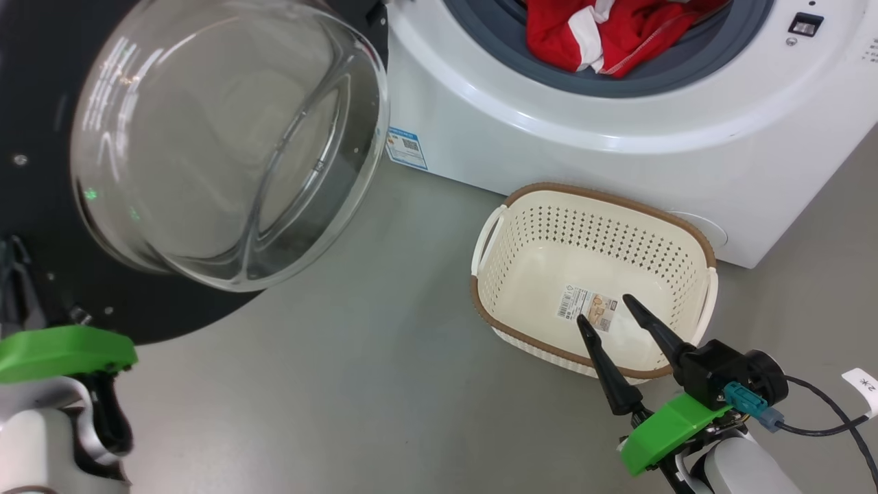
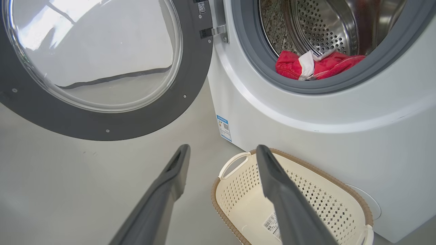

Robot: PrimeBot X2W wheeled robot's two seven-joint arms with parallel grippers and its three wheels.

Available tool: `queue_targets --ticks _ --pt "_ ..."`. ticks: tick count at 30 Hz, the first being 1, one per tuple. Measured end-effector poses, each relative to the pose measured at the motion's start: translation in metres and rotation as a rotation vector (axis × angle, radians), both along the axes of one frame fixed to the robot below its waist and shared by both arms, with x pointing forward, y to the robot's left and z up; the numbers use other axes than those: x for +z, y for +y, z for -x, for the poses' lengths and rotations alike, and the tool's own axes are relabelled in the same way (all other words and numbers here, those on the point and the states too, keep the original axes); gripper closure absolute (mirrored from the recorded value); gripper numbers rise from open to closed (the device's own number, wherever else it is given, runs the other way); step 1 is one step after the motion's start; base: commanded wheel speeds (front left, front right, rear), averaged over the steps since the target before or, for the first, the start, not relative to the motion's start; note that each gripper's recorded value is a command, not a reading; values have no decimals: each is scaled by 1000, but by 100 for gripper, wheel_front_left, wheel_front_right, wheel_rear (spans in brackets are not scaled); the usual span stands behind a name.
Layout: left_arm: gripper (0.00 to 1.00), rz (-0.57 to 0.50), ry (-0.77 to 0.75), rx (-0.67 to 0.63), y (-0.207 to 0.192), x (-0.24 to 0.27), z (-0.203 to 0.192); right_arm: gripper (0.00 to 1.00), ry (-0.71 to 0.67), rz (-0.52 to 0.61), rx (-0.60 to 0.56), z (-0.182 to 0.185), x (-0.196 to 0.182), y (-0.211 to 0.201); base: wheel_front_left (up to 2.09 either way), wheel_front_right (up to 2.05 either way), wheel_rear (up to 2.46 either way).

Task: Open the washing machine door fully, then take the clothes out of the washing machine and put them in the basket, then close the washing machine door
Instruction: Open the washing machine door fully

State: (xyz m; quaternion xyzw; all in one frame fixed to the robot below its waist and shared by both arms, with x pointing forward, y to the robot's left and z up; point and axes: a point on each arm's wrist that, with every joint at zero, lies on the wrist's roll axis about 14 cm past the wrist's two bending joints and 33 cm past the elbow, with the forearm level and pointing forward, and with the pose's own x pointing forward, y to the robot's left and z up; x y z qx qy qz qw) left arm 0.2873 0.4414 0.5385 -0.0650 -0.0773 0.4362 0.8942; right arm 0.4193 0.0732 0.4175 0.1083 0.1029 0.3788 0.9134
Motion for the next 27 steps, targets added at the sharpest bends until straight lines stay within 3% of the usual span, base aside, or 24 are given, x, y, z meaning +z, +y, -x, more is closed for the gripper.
queue_targets --ticks 21,27 --pt "100 12 -19 10 24 -1 -16 0 4 17 -34 -17 -11 -16 0 0 0" --pt "100 7 -33 -23 15 1 -23 0 3 -4 -63 -24 -4 -21 0 0 0"
